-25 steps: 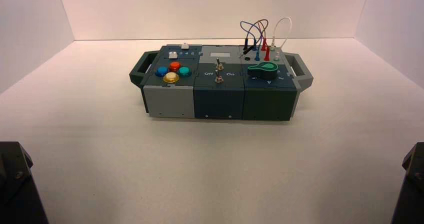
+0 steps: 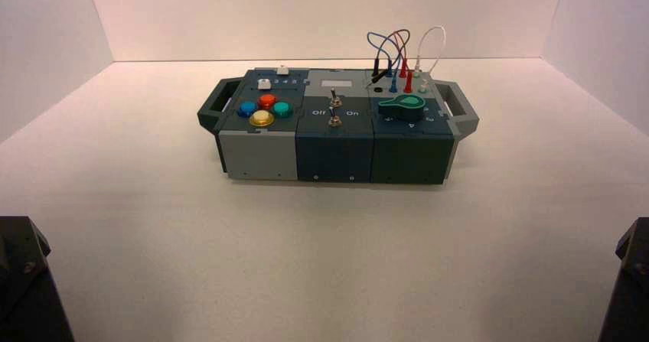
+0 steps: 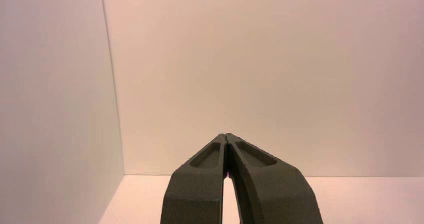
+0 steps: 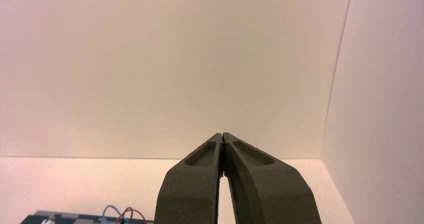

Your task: Push the red button with the left gripper.

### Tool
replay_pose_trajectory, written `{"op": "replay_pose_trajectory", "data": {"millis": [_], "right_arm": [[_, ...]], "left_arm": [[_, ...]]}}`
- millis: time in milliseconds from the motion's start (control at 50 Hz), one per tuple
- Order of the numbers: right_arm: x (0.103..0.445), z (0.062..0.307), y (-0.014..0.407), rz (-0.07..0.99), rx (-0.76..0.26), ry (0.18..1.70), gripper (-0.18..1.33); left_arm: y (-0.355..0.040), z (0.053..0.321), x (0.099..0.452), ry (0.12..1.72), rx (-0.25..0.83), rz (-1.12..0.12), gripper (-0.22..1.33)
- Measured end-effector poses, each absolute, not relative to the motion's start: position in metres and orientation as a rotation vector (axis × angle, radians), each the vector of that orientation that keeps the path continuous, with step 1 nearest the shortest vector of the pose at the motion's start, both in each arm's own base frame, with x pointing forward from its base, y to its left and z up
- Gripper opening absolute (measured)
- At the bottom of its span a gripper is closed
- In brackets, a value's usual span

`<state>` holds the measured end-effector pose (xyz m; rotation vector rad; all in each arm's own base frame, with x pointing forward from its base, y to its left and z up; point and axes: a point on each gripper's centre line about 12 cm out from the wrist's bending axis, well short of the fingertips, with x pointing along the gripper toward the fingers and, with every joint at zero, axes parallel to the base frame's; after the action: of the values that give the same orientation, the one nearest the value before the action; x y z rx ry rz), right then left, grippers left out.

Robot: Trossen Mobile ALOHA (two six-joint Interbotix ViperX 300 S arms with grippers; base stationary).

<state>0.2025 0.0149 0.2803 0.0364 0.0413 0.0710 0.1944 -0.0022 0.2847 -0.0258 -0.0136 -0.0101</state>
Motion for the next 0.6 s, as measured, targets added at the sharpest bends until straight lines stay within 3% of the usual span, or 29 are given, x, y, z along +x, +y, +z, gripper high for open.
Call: {"op": "replay_pose_trajectory", "data": {"millis": [240, 600], "right_arm": [[0.209, 0.264, 0.044, 0.2, 0.037, 0.174, -0.15], [0.215, 0.265, 0.086, 0.361, 0.04, 0.34, -0.15]], "left_arm": [[-0.017, 0.282, 0.198, 0.09, -0.025, -0.081, -0.17], [-0.056, 0.276, 0.211, 0.266, 0.004, -0.257, -0.17]]}}
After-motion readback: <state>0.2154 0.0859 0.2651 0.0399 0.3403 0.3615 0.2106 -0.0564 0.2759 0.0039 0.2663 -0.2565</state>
